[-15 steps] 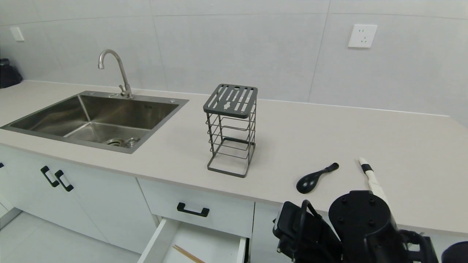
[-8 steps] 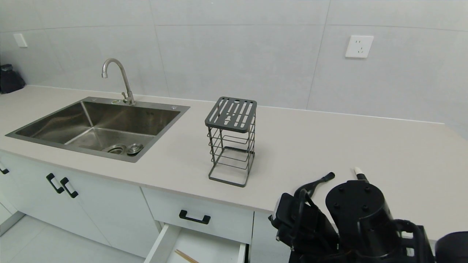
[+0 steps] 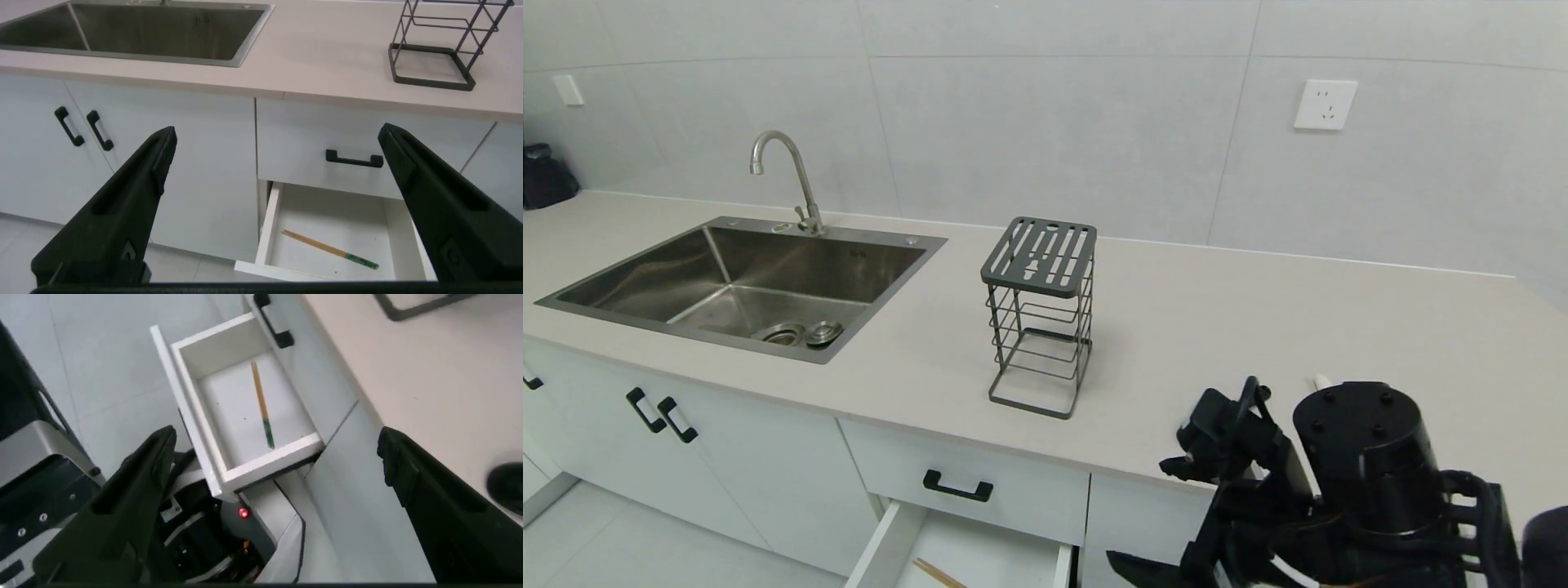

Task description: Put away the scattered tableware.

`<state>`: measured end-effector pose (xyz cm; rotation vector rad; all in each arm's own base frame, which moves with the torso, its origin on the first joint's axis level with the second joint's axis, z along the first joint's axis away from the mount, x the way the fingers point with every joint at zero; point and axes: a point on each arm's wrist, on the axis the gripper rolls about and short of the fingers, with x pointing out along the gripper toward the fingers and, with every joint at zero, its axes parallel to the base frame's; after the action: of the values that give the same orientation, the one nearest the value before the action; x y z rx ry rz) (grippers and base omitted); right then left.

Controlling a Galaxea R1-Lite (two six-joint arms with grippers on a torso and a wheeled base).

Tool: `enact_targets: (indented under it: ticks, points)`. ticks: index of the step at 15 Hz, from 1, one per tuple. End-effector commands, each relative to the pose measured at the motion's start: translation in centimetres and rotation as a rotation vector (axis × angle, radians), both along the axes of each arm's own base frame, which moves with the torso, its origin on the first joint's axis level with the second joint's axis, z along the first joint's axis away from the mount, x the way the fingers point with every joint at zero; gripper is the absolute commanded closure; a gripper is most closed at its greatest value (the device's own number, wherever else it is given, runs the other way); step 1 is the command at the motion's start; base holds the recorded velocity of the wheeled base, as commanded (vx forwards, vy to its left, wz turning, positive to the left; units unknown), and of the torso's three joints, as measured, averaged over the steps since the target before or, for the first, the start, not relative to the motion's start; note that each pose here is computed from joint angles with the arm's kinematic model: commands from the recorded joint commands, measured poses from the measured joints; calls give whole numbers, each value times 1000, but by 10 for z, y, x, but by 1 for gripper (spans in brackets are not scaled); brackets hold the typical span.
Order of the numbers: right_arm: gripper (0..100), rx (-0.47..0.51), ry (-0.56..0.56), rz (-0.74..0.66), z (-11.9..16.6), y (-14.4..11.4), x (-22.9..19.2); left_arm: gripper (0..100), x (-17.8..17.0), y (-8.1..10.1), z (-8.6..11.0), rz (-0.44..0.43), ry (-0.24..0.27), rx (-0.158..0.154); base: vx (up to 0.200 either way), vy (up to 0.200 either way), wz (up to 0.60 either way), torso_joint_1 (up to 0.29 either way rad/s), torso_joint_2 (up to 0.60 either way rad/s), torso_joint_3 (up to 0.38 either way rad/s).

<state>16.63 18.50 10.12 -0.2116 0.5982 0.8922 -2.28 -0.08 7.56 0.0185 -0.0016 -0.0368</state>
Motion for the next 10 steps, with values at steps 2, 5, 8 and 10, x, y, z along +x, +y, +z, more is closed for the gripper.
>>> enact_targets:
  ticks: [2,5,8,10]
  points:
    - [0,12,-31,-100,9,-44,-5,0,0,0,0,0,0,0,0,0,0,0,0,0]
    - [0,6,-51,-143,11,-65,-2,0,0,0,0,0,0,0,0,0,0,0,0,0]
    - [0,-17,-64,-192,11,-80,1,0,0,0,0,0,0,0,0,0,0,0,0,0]
    - [0,-123,-103,-262,7,-107,13,0,0,0,0,0,0,0,0,0,0,0,0,0]
